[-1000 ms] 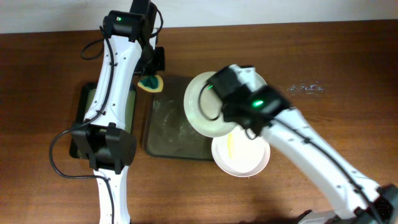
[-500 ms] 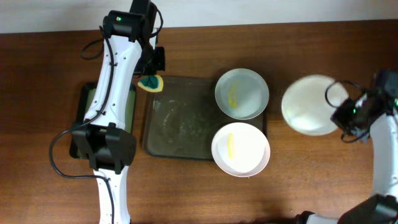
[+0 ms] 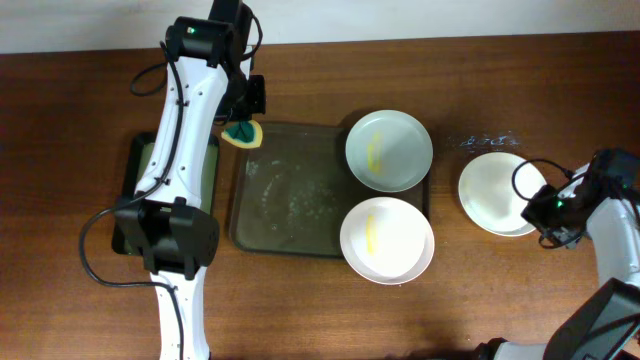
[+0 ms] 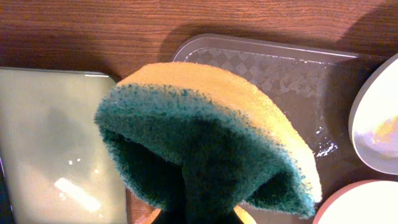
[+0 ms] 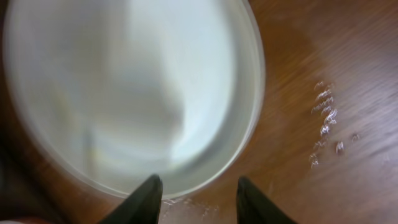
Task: Clean dirty plates on tray and stack at the side
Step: 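Carry the plate right with the right gripper and set it on the table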
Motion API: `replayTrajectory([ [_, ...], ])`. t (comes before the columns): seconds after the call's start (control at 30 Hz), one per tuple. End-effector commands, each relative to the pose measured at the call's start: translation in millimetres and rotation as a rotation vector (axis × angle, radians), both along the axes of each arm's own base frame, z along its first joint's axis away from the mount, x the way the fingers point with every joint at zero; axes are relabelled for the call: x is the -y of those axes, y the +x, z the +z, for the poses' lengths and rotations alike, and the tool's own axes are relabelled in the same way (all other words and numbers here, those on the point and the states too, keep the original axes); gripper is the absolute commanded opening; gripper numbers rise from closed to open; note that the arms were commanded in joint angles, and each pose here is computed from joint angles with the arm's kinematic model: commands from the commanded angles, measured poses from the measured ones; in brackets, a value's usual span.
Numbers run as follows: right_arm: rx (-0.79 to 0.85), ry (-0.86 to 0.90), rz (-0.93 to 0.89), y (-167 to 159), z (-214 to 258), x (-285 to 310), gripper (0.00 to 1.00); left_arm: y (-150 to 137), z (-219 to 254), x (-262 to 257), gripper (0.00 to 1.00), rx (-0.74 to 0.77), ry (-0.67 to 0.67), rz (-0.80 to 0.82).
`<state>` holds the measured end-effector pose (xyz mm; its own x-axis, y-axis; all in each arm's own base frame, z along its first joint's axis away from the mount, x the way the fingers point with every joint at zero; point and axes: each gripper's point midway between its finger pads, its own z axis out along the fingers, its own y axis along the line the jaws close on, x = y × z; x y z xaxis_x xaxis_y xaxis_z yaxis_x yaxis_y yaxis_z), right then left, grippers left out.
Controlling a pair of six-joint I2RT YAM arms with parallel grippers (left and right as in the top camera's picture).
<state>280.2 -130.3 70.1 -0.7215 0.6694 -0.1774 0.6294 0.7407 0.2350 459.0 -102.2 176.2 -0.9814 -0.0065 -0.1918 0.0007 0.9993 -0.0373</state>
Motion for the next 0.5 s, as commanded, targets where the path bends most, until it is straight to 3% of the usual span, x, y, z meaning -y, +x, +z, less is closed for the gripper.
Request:
replayTrajectory([
  [0.0, 0.187, 0.062, 0.225, 39, 56, -21, 0.4, 2, 7, 1, 0.0, 0.021, -0.009, -0.017],
  [0.1, 0.234, 0.09, 0.423, 55, 67, -64, 0.4, 2, 7, 1, 0.0, 0.021, -0.009, -0.016],
  [0.23, 0.194, 0.082, 0.681, 68, 39, -126, 0.4, 2, 7, 1, 0.0, 0.021, -0.009, -0.016],
  [0.4, 0.081, 0.125, 0.8, 76, -18, -166, 0.4, 2, 7, 1, 0.0, 0.021, -0.009, -0.016],
  [0.47, 0.032, 0.153, 0.797, 74, -39, -168, 0.32, 2, 7, 1, 0.0, 0.021, -0.009, -0.016],
])
